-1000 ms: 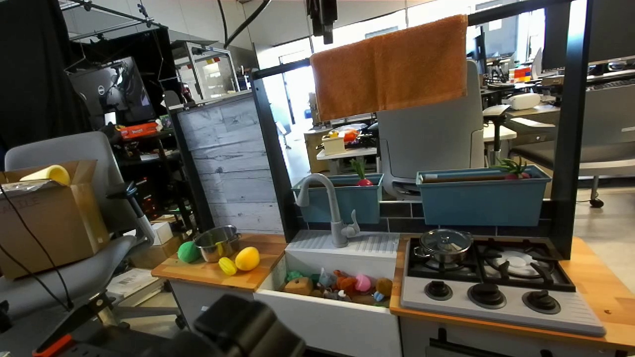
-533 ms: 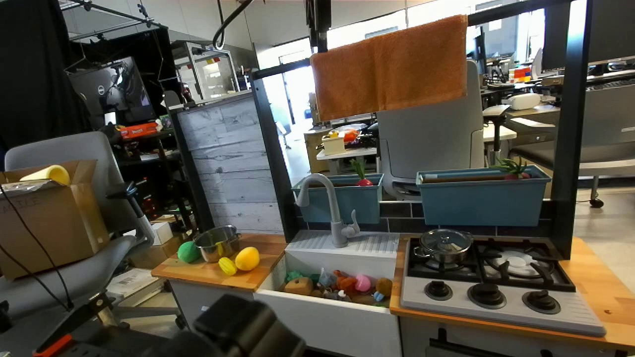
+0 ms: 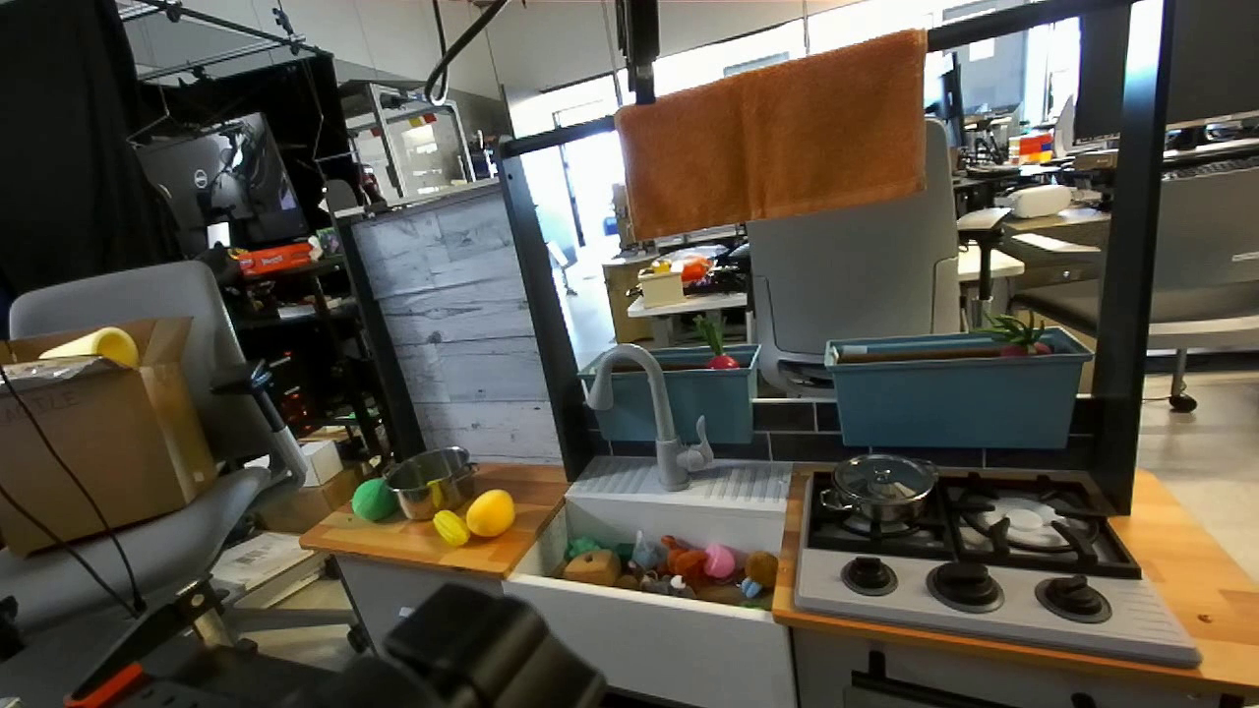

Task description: Remove the orange towel from the rail

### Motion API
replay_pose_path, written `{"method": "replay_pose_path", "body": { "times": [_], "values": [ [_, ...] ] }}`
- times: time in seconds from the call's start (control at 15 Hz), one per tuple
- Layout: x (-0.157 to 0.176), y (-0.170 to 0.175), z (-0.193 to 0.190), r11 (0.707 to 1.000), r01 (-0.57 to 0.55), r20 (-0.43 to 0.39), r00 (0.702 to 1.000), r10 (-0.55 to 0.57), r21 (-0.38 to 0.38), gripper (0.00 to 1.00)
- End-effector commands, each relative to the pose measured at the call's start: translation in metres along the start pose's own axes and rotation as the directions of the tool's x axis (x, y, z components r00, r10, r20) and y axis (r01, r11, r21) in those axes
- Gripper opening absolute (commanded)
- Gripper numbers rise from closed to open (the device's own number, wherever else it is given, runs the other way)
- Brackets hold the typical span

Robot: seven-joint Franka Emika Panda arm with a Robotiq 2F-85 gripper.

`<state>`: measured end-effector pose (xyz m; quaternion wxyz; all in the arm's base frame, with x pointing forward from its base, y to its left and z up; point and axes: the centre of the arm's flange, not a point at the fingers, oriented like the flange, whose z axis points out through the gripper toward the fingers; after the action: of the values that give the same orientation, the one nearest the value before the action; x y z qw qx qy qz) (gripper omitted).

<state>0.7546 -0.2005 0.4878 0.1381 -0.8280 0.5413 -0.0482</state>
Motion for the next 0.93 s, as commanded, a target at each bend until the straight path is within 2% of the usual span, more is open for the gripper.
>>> {"method": "replay_pose_path", "body": {
  "times": [0.0,0.2,0.27,0.33,0.87],
  "values": [
    [0.024,-0.041,-0.002,1.000,-0.030,-0.065,0.997,0.030,-0.004,1.00],
    [0.024,-0.047,0.006,0.999,-0.040,-0.079,0.996,0.038,-0.027,1.00],
    [0.023,-0.049,0.009,0.998,-0.042,-0.085,0.996,0.038,-0.037,0.75],
    [0.023,-0.050,0.012,0.998,-0.042,-0.091,0.995,0.038,-0.044,0.74],
    [0.017,-0.051,-0.002,0.999,-0.031,-0.130,0.991,0.029,-0.015,0.12]
  ]
}}
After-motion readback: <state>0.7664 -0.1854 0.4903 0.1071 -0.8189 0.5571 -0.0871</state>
